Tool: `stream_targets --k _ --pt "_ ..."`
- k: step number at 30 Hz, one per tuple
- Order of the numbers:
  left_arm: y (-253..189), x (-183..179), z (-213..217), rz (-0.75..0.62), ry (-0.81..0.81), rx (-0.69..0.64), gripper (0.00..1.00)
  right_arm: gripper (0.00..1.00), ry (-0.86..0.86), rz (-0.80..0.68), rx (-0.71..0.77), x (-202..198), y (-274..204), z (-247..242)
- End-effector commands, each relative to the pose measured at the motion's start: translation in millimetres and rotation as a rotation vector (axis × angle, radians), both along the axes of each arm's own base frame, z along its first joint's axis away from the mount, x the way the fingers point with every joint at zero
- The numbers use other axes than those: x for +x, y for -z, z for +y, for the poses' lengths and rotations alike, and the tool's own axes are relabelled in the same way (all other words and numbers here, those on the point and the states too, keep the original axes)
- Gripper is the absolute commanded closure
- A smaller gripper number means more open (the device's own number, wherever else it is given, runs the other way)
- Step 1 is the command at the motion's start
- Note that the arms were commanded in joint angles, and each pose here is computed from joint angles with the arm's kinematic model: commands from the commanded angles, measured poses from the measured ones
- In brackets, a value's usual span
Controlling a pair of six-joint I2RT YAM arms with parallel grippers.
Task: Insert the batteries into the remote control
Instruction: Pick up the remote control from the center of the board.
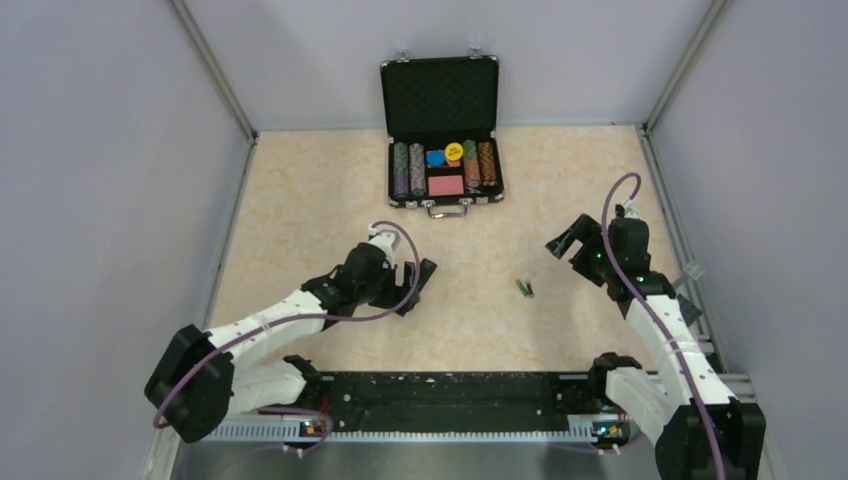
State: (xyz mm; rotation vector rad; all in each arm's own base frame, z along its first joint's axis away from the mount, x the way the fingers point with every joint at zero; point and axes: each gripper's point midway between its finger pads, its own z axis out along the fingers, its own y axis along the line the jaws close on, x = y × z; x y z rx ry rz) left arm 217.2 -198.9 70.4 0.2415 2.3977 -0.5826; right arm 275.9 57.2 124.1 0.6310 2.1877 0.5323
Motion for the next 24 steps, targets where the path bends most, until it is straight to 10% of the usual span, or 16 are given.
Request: stream_targets --k 1,24 --pt "8.9 21.1 -3.5 -0.062 -0.001 0.082 0.09 0.12 -0.068 0.016 0.019 -1.3 1.9 18.8" --pt "58.2 29.2 -15.8 -0.003 0.083 0.363 0.36 0.19 -0.092 0.123 -0.050 -3.1 26.4 35.4"
